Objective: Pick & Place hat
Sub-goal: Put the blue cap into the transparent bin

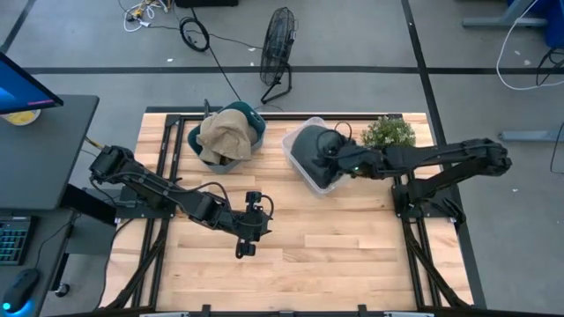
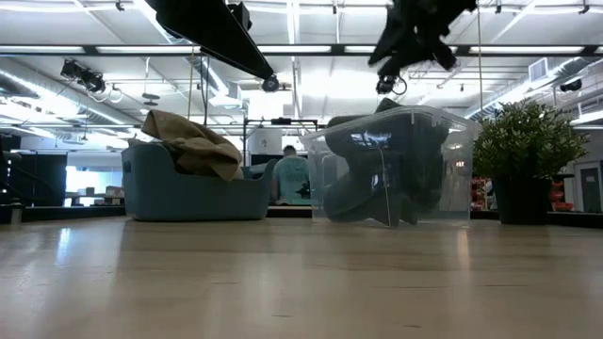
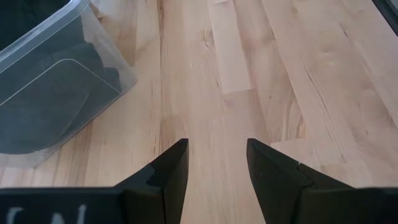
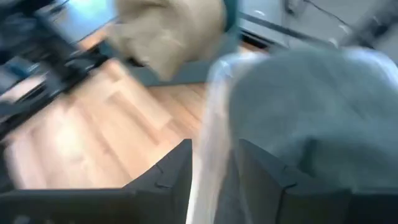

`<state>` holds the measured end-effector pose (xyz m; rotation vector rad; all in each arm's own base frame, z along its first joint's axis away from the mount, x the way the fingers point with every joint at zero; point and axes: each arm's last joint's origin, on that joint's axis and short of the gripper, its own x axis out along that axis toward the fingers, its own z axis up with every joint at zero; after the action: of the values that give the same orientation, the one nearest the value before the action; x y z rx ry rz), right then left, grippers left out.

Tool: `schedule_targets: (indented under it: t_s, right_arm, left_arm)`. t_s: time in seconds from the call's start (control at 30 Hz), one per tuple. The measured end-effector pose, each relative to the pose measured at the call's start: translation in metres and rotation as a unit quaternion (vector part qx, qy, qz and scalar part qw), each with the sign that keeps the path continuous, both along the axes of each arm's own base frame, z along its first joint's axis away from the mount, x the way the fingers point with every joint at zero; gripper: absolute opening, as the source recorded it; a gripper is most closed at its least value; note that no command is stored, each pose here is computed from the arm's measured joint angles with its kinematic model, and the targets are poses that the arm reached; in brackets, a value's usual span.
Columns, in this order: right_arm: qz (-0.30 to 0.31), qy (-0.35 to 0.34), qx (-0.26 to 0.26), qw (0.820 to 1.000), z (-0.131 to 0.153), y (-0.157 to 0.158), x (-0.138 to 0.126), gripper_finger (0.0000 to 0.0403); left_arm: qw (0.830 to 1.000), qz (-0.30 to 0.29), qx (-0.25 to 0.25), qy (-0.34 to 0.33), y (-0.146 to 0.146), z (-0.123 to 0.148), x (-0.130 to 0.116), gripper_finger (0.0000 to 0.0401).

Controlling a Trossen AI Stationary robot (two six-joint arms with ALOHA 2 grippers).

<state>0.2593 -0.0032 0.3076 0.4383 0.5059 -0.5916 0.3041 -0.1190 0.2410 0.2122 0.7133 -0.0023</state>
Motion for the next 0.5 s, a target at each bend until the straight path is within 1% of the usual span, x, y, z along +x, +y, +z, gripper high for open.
schedule_targets:
  t_s: [0.03,0.1,0.13,0.17,0.2,0.23,0.3,0.4,0.43,0.5]
  right_arm:
    - [0.023,0.002,-0.024,0.999,0.007,0.000,-0.001,0.0132]
    - [0.048,0.016,-0.096,0.994,0.019,-0.001,-0.003,0.0128]
    - [0.041,0.028,-0.137,0.989,0.023,-0.002,-0.004,0.0123]
    - [0.017,0.042,-0.174,0.984,0.025,-0.005,-0.005,0.0117]
    - [-0.012,0.056,-0.202,0.978,0.026,-0.008,-0.006,0.0109]
    - [-0.036,0.070,-0.218,0.973,0.025,-0.012,-0.007,0.0099]
    - [-0.059,0.103,-0.224,0.967,0.019,-0.021,-0.009,0.0071]
    - [-0.073,0.159,-0.200,0.964,-0.001,-0.033,-0.010,0.0018]
    - [-0.071,0.177,-0.191,0.963,-0.009,-0.036,-0.010,0.0009]
    - [-0.077,0.203,-0.168,0.962,-0.022,-0.043,-0.009,0.0011]
  left_arm:
    - [1.000,0.000,0.000,0.000,0.000,0.000,0.000,0.0167]
    - [1.000,0.000,0.000,0.000,0.000,0.000,0.000,0.0167]
    - [1.000,0.000,0.000,0.000,0.000,0.000,0.000,0.0167]
    - [1.000,0.000,0.000,0.000,0.000,0.000,0.000,0.0167]
    - [1.000,0.000,0.000,0.000,0.000,0.000,0.000,0.0167]
    - [1.000,0.001,-0.001,0.000,0.000,0.000,0.000,0.0167]
    - [1.000,0.002,-0.002,-0.001,0.000,0.000,0.000,0.0167]
    - [1.000,0.002,-0.002,-0.001,0.000,0.000,0.000,0.0167]
    - [1.000,0.002,-0.002,-0.001,0.000,0.000,0.000,0.0167]
    - [1.000,0.001,-0.002,-0.001,0.000,0.000,0.000,0.0167]
